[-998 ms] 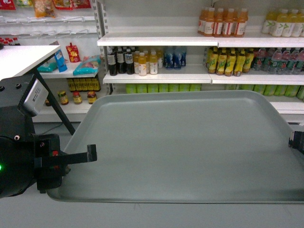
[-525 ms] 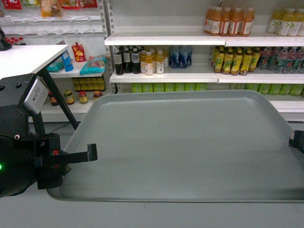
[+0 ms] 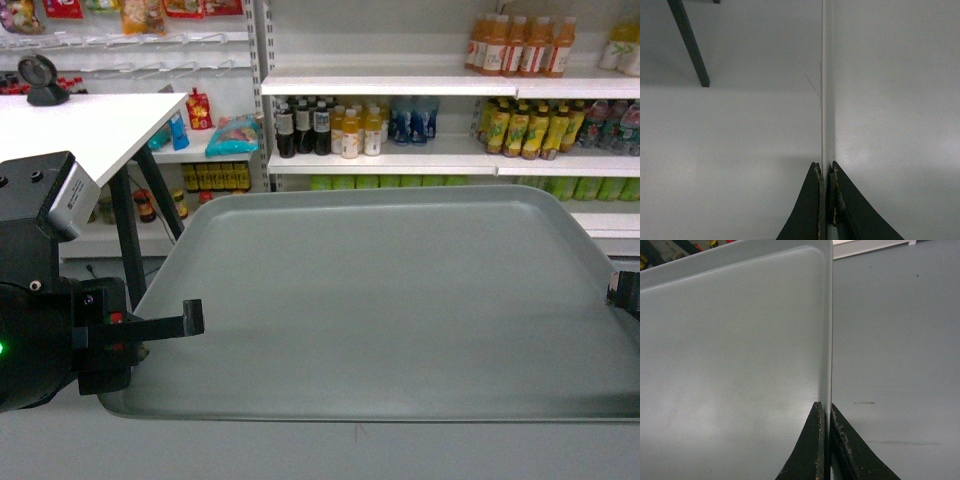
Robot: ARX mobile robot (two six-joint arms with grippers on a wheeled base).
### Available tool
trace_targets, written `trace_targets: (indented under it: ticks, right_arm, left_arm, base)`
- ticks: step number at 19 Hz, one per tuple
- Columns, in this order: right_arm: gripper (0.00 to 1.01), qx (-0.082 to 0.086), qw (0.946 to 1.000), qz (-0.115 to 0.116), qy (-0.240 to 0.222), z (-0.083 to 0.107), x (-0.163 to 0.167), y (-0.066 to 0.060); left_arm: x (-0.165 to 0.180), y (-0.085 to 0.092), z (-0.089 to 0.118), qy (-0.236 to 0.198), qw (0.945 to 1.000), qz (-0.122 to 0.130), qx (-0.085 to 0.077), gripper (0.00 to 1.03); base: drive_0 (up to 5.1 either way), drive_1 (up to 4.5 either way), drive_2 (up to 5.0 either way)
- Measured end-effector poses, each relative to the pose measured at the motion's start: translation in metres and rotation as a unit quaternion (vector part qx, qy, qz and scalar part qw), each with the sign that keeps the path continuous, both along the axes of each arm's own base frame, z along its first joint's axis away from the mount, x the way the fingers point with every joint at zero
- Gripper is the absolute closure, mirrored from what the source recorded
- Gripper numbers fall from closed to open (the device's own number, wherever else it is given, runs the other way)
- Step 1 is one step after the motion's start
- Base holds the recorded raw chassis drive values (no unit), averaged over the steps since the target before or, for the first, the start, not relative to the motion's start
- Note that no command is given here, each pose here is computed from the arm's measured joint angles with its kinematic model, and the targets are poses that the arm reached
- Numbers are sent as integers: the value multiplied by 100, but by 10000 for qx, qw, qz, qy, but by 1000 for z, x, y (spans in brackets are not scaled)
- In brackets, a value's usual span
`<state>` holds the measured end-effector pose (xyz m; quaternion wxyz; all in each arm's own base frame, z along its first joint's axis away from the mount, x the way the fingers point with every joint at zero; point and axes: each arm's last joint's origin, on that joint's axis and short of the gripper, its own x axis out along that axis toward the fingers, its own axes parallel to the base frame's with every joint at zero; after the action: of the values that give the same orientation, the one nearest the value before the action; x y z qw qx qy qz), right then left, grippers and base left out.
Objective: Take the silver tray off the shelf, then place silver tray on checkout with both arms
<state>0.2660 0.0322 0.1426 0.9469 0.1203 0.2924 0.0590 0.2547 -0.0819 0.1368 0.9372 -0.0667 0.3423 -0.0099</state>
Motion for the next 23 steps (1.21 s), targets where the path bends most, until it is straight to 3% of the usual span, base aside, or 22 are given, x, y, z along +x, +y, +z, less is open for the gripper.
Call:
trace_targets:
  ticks: [23]
  right_arm:
    - [98,-3,10000,5,21,0,0,0]
  left_arm:
    - [0,0,-1,28,10000,4,13,100]
  base:
    - [-497,248,248]
